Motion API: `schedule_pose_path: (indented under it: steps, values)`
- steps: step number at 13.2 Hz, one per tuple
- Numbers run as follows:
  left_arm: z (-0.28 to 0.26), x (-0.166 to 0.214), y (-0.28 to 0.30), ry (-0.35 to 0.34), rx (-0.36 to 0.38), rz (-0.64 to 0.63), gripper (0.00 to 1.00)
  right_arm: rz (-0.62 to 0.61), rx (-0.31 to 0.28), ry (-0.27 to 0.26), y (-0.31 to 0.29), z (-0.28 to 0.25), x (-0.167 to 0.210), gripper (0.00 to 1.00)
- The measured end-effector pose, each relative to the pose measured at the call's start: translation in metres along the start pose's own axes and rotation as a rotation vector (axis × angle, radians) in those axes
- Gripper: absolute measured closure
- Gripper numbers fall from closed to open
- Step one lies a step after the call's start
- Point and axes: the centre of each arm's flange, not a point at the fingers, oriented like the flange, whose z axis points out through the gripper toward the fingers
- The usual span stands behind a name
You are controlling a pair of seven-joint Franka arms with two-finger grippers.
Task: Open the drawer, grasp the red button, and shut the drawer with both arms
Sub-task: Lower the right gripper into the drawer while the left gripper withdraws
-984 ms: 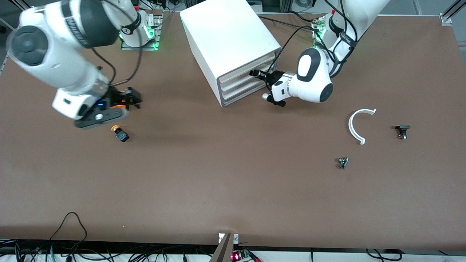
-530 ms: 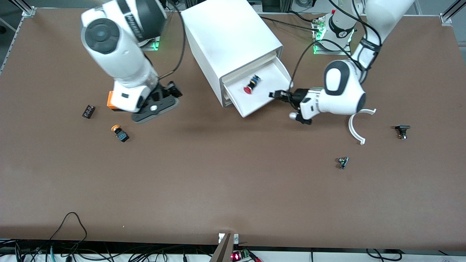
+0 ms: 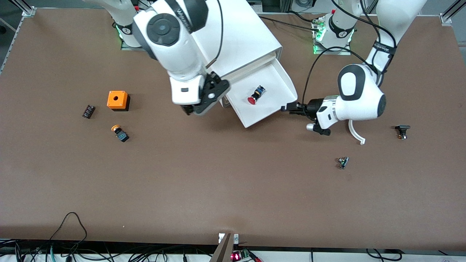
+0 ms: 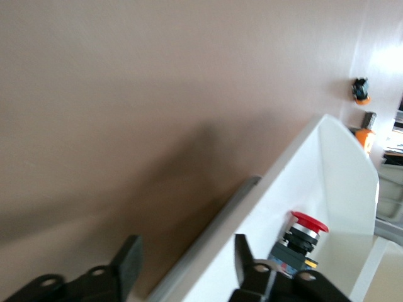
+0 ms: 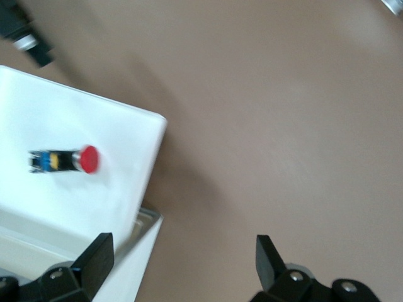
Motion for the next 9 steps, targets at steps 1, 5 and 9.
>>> schedule_pose_path:
  steps: [1, 5, 9]
  values:
    - [-0.027, 0.009, 0.001, 0.043, 0.048, 0.032, 0.16, -0.076, 0.016, 0.022, -0.012, 0.004, 0.014, 0.00]
    - [-0.166, 0.025, -0.005, 0.259, 0.190, 0.079, 0.00, -0.433, 0.060, 0.050, -0.038, 0.042, 0.043, 0.00]
    - [-0.293, 0.000, -0.014, 0.194, 0.382, 0.111, 0.00, -0.737, 0.076, 0.026, -0.068, 0.075, 0.048, 0.00]
